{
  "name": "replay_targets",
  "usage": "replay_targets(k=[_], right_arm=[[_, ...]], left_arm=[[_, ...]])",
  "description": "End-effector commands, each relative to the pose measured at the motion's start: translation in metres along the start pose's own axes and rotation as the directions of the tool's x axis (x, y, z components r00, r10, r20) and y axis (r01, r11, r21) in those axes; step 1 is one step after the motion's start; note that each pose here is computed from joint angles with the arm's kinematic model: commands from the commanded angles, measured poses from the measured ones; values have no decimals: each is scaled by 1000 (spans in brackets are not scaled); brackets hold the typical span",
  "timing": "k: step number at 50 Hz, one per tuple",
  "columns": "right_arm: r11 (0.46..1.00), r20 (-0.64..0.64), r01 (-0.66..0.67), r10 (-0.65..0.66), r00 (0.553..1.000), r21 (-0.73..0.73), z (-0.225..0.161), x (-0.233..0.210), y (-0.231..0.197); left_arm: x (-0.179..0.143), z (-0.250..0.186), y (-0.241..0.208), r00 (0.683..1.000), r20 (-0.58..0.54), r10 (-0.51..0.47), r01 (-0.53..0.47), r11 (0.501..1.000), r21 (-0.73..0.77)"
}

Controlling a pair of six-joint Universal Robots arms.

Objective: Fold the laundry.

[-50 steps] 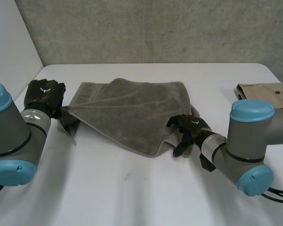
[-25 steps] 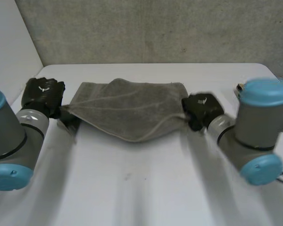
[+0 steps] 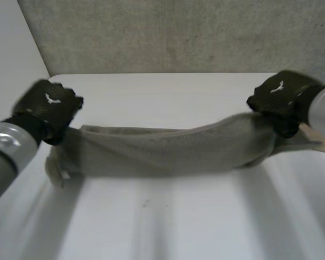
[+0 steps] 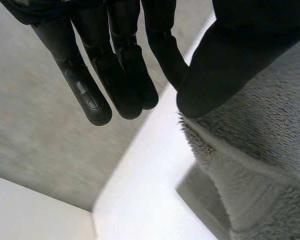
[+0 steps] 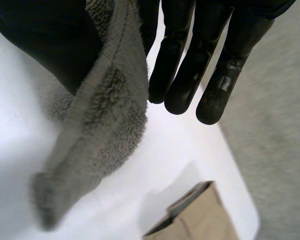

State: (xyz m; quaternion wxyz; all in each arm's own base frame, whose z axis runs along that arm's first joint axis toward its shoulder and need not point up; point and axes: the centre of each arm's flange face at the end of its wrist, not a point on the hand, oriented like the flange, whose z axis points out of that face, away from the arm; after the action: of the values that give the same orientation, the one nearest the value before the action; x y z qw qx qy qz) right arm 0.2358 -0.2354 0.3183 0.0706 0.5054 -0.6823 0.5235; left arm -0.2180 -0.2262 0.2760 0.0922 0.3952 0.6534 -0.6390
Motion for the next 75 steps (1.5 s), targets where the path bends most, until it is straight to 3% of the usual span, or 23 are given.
replay_targets(k=[1, 5, 8, 9, 12, 13, 15, 16, 17, 19, 21, 26, 31, 40, 47, 52, 57, 63, 68, 75], right_arm=[[995, 71, 3, 4, 997, -101, 70, -22, 26], [999, -53, 23, -26, 998, -45, 108, -14, 18], [996, -227, 42, -22, 974, 82, 127, 12, -3], [982, -332, 63, 0, 943, 180, 131, 30, -20], [944, -461, 107, 52, 886, 313, 128, 55, -46], [906, -541, 151, 96, 836, 395, 123, 73, -64], [860, -607, 204, 145, 781, 469, 116, 88, -81], [813, -658, 256, 194, 728, 523, 106, 100, -97], [794, -679, 278, 216, 702, 540, 101, 106, -103], [759, -709, 317, 255, 658, 568, 88, 116, -114], [741, -715, 335, 270, 644, 582, 79, 120, -121], [754, -692, 310, 253, 676, 579, 81, 109, -121], [796, -625, 247, 199, 755, 552, 93, 82, -110], [921, -434, 111, 68, 899, 374, 134, 17, -41], [971, -227, 51, 4, 974, 235, 153, -48, 19], [987, -133, 26, -5, 991, 158, 151, -77, 46], [995, -69, 21, -15, 998, 96, 139, -97, 65], [999, -73, -8, 12, 997, 53, 110, -90, 80], [998, -87, -50, 53, 995, 39, 103, -79, 92], [973, -82, -226, 230, 970, 51, 105, -69, 101]], left_arm=[[23, 74, 46, 999, -44, -4, -4, 984, -176], [20, 108, 34, 999, 28, 16, -12, 989, -145], [-7, 133, 10, 987, 159, 4, 5, 998, -59], [-13, 138, 3, 982, 190, -1, 7, 1000, -30], [-49, 149, -42, 943, 330, -50, 3, 990, 142], [-70, 149, -67, 912, 399, -92, -10, 970, 244], [-88, 146, -91, 878, 455, -147, -20, 939, 342], [-97, 143, -103, 859, 479, -179, -27, 919, 393], [-112, 138, -118, 828, 511, -232, -36, 887, 461], [-124, 132, -129, 799, 533, -278, -41, 859, 510], [-128, 127, -138, 782, 538, -316, -36, 838, 545], [-122, 129, -133, 792, 515, -327, 2, 845, 534], [-101, 134, -103, 839, 455, -300, 86, 897, 434], [-17, 139, -6, 938, 272, -215, 191, 975, 112], [30, 130, 51, 972, 145, -186, 198, 977, -74], [66, 118, 92, 983, 56, -176, 184, 959, -217], [67, 104, 100, 983, 44, -180, 186, 951, -248], [41, 85, 92, 976, 87, -201, 214, 958, -190], [36, 76, 81, 971, 62, -230, 233, 971, -44], [38, 71, 93, 963, 49, -267, 268, 963, -31]])
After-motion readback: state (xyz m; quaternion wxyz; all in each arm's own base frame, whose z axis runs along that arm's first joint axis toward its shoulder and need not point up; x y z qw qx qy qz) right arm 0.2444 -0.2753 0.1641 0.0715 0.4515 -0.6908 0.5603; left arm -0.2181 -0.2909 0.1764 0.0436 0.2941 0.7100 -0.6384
